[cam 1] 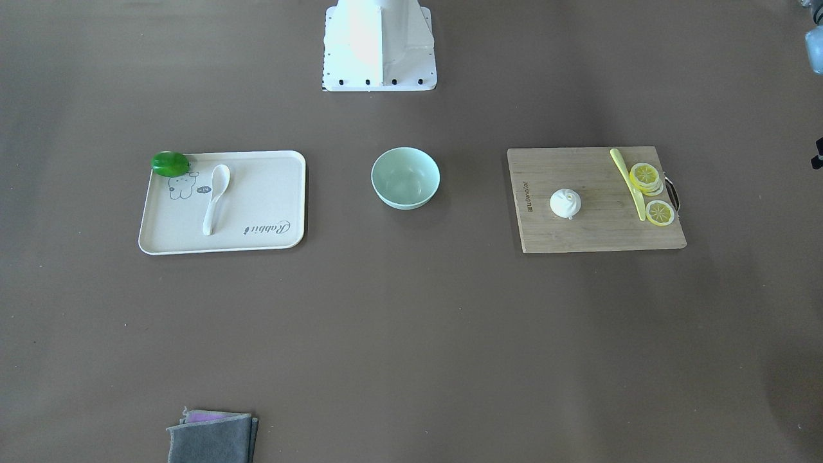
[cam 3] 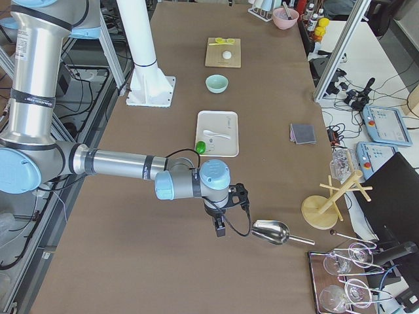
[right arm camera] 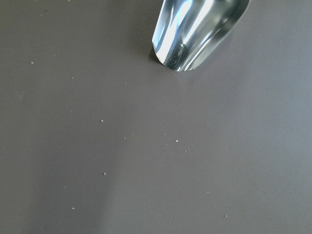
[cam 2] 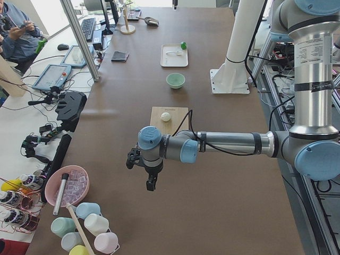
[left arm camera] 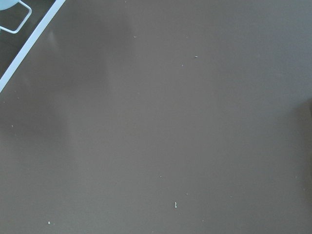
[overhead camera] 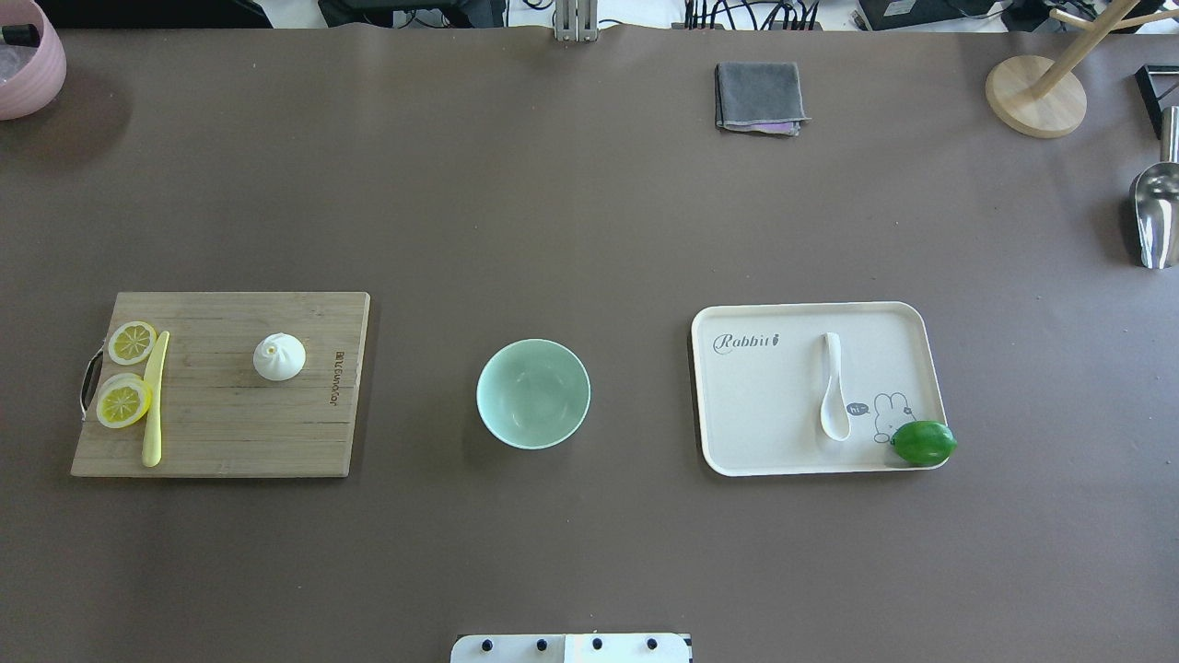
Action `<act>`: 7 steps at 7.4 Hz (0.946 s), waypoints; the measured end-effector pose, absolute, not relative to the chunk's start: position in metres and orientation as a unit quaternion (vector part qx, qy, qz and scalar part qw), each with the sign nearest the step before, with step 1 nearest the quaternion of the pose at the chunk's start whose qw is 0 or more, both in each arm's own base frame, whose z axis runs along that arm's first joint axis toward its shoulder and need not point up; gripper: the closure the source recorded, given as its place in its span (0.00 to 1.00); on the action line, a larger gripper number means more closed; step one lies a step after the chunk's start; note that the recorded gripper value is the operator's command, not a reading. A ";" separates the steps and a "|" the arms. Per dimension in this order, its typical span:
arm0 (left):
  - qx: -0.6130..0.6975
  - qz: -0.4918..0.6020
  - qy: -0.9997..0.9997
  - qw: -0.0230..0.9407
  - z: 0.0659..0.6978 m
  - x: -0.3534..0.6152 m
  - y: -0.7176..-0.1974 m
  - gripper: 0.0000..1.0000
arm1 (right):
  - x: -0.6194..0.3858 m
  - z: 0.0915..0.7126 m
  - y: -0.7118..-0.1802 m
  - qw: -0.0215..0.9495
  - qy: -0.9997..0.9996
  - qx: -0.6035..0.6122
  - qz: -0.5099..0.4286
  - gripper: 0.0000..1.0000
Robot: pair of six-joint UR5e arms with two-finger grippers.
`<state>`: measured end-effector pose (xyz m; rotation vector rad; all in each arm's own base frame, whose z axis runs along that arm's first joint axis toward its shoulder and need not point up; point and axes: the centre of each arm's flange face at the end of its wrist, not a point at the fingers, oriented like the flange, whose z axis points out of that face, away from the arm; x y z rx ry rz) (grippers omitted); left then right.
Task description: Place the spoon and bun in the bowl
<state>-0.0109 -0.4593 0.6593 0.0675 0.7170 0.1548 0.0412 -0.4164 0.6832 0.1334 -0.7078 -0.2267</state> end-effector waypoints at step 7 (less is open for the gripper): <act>0.021 0.049 0.390 0.919 0.646 -0.005 -0.459 0.02 | 0.027 0.682 -0.416 0.919 -0.390 0.034 -0.046 0.00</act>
